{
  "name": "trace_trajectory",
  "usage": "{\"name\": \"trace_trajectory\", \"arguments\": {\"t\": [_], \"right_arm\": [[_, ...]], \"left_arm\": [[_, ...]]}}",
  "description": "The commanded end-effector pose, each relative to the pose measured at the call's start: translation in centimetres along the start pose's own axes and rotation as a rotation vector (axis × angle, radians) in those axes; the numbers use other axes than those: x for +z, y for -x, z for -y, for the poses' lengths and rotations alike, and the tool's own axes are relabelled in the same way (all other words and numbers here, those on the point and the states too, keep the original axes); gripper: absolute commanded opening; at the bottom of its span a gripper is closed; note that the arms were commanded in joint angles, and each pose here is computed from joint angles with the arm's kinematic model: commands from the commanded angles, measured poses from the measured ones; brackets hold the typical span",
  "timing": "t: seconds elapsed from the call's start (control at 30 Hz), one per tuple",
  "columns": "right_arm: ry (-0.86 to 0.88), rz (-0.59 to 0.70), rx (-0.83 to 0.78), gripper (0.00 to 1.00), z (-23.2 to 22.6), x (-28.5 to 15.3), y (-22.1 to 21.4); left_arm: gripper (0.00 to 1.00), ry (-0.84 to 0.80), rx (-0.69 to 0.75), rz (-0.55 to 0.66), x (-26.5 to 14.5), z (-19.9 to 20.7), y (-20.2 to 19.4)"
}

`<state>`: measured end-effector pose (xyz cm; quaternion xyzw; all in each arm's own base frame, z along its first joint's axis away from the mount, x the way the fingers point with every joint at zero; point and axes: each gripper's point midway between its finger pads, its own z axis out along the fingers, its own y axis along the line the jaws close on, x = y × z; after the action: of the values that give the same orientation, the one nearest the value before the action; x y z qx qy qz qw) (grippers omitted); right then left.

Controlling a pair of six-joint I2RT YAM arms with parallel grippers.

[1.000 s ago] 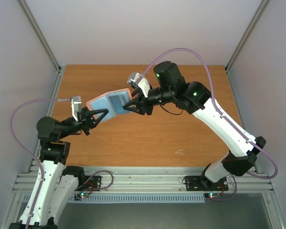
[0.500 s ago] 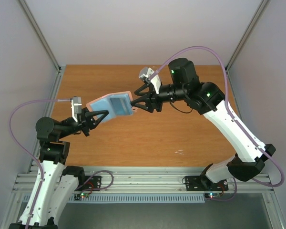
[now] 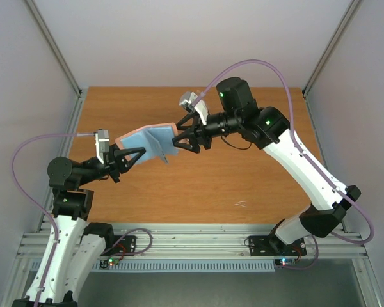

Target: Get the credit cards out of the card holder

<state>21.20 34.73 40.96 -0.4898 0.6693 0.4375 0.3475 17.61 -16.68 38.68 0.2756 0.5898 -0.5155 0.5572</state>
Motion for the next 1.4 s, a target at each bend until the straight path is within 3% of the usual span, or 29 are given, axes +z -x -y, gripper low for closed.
{"name": "trace_trajectory", "arguments": {"t": [0.0,0.47,0.63,0.8,0.97,1.17,1.37], "right_arm": [[0.025,0.023,-0.007,0.71,-0.4,0.0,1.0],[-0.082,-0.053,-0.034,0.84,-0.5,-1.9,0.3],[-0.141,-0.055,-0.116,0.98,-2.1,-1.0,0.8],[-0.244,0.063,-0.124,0.99,-1.9,-1.1,2.9],[-0.313,0.059,-0.078,0.99,-0.7,0.3,2.9],[-0.225,0.040,-0.163,0.98,-4.0,1.3,2.4],[-0.355,0.015,-0.198,0.98,-3.6,3.6,1.9]], "left_arm": [[0.00,-0.026,0.101,0.036,-0.1,1.4,1.8],[0.00,-0.009,0.092,0.042,-0.1,1.2,1.9],[0.00,0.013,0.078,0.046,-0.1,0.7,1.9],[0.00,0.021,0.073,0.048,-0.1,0.4,1.9],[0.00,0.027,0.070,0.047,-0.1,0.3,1.9],[0.00,0.046,0.066,0.053,-0.1,-0.2,1.8],[0.00,0.063,0.063,0.065,-0.1,-0.4,2.1]]}}
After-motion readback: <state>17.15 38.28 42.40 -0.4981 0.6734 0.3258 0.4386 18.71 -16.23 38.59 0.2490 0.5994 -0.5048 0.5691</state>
